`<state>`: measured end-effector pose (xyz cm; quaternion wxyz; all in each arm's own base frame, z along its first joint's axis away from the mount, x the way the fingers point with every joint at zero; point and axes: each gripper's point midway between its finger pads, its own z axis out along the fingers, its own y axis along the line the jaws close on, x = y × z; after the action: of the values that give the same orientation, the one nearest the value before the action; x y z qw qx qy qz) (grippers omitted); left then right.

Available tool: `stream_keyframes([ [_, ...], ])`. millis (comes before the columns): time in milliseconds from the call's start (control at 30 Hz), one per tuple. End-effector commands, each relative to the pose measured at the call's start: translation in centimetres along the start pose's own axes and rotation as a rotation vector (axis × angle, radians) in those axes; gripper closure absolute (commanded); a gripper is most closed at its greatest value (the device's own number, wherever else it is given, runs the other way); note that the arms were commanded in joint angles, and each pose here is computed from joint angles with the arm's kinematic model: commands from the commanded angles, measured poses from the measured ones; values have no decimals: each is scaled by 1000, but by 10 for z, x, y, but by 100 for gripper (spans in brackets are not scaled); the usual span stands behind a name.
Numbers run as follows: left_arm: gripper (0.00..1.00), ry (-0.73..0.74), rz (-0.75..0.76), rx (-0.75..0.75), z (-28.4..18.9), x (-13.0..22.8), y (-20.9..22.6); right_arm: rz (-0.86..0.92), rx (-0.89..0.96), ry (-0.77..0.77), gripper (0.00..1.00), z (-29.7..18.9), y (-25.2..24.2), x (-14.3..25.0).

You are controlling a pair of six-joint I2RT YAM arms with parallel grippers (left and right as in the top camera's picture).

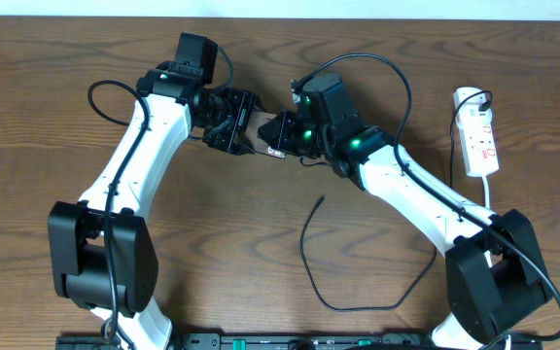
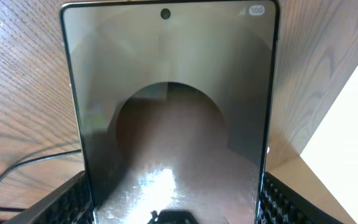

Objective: Plug charger to phone and switch on socket

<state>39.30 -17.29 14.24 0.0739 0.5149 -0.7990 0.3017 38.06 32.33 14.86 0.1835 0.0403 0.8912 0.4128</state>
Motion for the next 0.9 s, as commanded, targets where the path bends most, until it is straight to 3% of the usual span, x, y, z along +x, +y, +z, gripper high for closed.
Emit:
stream_keyframes([
  [0, 93, 53, 20, 38, -12, 18, -8, -1, 3, -8, 94, 2, 3, -3],
  [100, 93, 53, 20, 38, -12, 18, -8, -1, 3, -8, 99, 2, 3, -3],
  [333, 92, 52, 20, 38, -12, 18, -8, -1, 3, -8, 99, 2, 3, -3],
  [400, 83, 52, 20, 38, -11, 18, -8, 0, 3, -9, 99, 2, 3, -3],
  [533, 34, 52, 20, 38, -11, 18, -8, 0, 4, -9, 99, 2, 3, -3],
  [633, 11, 52, 20, 38, -12, 17, -8, 0, 4, -9, 99, 2, 3, -3],
  [867, 9, 53, 24, 38, -12, 18, -8, 4, 6, -14, 99, 1, 1, -6],
])
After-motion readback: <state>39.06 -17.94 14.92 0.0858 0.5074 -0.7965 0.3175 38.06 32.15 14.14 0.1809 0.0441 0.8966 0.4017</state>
